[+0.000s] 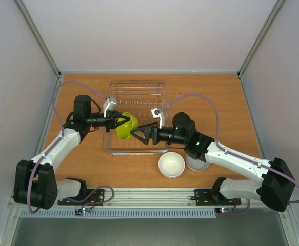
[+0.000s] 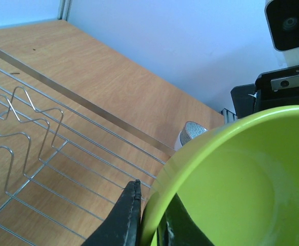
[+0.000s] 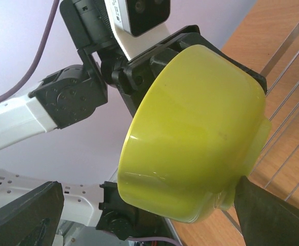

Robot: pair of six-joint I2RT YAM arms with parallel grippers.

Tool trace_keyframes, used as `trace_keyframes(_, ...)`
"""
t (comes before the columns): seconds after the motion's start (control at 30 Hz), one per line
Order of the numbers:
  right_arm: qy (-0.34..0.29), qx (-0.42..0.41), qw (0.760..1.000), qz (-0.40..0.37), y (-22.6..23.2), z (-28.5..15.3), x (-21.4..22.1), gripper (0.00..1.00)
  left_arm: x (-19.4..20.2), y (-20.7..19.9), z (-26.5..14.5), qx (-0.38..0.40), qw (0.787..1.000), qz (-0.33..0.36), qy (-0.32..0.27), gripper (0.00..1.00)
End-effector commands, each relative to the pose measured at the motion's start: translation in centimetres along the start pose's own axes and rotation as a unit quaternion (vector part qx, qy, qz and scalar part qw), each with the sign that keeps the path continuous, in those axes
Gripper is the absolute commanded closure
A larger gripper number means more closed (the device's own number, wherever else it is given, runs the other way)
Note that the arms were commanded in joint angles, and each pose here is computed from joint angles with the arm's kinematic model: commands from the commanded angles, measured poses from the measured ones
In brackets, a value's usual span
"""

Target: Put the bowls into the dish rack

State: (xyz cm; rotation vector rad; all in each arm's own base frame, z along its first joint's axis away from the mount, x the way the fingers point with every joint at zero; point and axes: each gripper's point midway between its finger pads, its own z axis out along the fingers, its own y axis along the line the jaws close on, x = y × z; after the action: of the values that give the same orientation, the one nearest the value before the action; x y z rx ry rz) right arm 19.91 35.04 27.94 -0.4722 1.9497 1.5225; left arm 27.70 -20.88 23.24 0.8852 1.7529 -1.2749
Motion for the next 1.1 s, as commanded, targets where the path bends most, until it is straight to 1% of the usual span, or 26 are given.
trace_keyframes(0.0,-0.010,0.000,1.000,-0.005,0.6,-0.1,-0.7,0.08,-2.0,-1.2,-0.2,0.004,0.998,0.052,-0.024,0.99)
trace_keyframes(0.17,-0.010,0.013,1.000,-0.008,0.6,-0.5,-0.7,0.08,-1.9,-0.4,-0.4,-0.033,0.997,0.063,-0.026,0.99)
trace_keyframes(0.37,-0.017,0.033,0.999,-0.026,0.7,-1.7,-0.9,0.07,-1.9,-0.1,-0.4,-0.044,0.997,0.061,-0.025,1.00)
trace_keyframes(0.5,-0.019,0.032,0.999,-0.035,0.9,-1.7,-1.1,0.06,-1.7,0.0,-0.3,-0.038,0.997,0.059,-0.022,0.99)
trace_keyframes(0.93,-0.010,0.030,0.999,-0.038,-0.1,1.1,-1.5,0.04,-1.5,-0.8,-0.2,-0.010,0.998,0.052,-0.019,0.99)
trace_keyframes(1.07,-0.013,0.016,0.999,-0.040,0.0,1.8,-1.6,0.04,-1.6,-1.2,-0.2,0.000,0.998,0.054,-0.020,0.99)
